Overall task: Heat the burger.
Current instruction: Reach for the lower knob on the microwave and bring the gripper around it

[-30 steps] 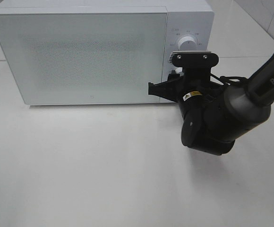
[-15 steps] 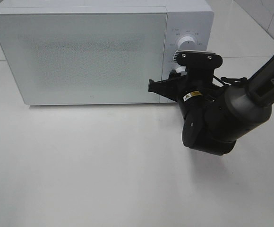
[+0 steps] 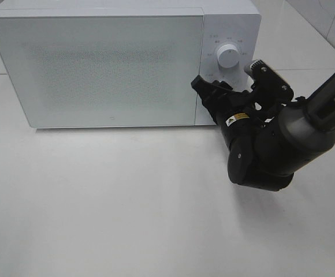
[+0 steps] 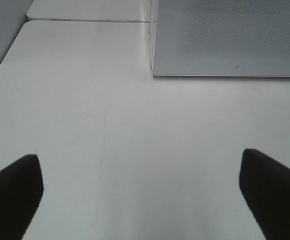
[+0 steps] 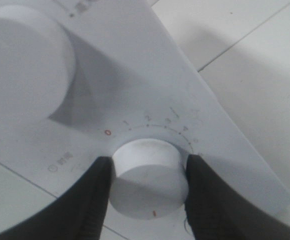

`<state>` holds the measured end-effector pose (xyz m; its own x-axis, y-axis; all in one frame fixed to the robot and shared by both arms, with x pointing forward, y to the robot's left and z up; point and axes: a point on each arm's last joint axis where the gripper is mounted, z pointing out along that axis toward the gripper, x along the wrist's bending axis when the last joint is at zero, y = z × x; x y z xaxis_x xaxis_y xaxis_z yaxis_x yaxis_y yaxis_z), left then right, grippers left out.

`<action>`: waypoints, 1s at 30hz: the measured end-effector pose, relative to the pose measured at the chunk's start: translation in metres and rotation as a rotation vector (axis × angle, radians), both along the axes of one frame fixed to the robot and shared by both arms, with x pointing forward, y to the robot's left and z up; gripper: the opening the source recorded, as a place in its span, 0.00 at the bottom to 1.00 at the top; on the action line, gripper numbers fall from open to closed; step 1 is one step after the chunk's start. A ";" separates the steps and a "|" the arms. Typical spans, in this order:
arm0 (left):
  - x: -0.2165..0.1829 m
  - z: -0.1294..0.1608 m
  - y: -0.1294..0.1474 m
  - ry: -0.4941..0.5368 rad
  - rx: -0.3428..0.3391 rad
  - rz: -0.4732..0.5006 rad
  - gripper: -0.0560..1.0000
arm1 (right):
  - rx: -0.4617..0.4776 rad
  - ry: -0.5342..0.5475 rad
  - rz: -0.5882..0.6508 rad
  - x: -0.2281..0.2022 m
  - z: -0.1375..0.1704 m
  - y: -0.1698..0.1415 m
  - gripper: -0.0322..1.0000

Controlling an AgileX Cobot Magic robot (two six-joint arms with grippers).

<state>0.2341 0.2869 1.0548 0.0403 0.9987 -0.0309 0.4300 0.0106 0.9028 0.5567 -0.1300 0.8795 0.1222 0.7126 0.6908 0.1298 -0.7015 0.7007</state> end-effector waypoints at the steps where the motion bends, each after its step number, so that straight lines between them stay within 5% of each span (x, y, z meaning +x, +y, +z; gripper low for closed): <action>1: 0.000 0.000 0.000 0.000 0.000 0.000 0.99 | 0.056 -0.001 -0.009 0.000 0.000 0.000 0.45; 2: 0.000 0.000 0.000 0.000 0.000 0.000 0.99 | 0.056 -0.001 -0.009 0.000 0.000 0.000 0.45; 4: 0.000 0.000 0.000 0.000 0.000 0.000 0.99 | 0.295 0.003 -0.041 -0.001 -0.001 0.000 0.45; 5: 0.000 0.000 0.000 0.000 0.000 0.000 0.99 | 0.295 0.003 -0.041 -0.001 -0.001 0.000 0.45; 7: 0.000 0.000 0.000 0.000 0.000 0.000 0.99 | 0.465 0.004 -0.067 -0.001 -0.001 0.000 0.45; 18: 0.000 0.000 0.000 0.000 0.000 0.000 0.99 | 0.974 0.009 -0.152 -0.001 0.000 0.001 0.45; 30: 0.000 0.000 0.000 0.000 0.000 0.000 0.99 | 1.173 0.010 -0.180 -0.001 0.000 0.001 0.45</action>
<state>0.2341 0.2869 1.0548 0.0403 0.9987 -0.0309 0.4300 0.0106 0.9028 0.5561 -0.1287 0.8799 0.1654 -0.3833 0.9087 -0.0349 -0.9231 -0.3830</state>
